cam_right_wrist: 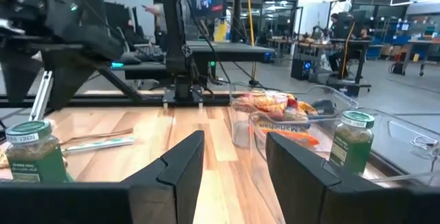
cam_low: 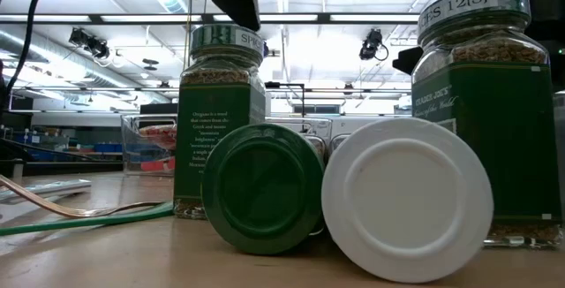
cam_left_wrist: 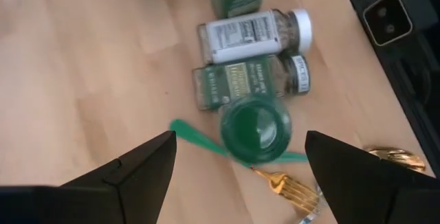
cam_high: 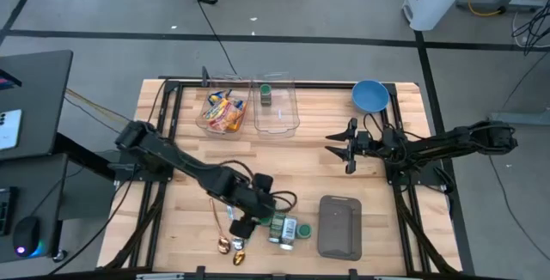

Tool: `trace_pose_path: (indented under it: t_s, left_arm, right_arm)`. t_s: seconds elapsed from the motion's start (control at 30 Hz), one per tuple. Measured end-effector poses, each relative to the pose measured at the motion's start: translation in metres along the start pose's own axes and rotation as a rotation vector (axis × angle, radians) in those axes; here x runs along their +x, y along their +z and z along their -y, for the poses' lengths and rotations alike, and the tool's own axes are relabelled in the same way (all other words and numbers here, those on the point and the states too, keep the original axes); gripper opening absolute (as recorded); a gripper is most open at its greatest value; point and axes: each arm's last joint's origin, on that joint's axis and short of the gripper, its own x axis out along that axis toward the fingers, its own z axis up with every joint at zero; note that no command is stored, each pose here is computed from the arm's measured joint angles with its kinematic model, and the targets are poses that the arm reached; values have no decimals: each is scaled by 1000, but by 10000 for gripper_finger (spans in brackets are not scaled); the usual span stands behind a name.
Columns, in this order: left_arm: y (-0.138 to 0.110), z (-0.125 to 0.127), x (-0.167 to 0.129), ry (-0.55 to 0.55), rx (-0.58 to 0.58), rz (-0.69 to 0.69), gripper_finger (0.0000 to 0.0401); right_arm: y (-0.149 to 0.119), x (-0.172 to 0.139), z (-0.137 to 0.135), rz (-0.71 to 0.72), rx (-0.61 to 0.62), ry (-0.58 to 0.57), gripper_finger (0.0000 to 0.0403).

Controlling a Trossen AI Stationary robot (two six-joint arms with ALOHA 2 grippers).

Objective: Pick & Place Food Item
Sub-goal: Put the left green spice bottle into the right transparent bin

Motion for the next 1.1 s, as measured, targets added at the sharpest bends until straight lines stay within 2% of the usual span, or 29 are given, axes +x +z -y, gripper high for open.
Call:
trace_pose_path:
  t_s: [0.2, 0.63, 1.1]
  left_arm:
    - [13, 4, 5, -16, 28, -23, 331]
    - [12, 2, 26, -57, 36, -71, 344]
    - [8, 1, 41, 4, 36, -98, 343]
  right_arm:
    - [-1, 0, 0, -11, 7, 0, 167]
    - [-2, 0, 0, -22, 7, 1, 167]
    - [-3, 0, 0, -26, 7, 1, 167]
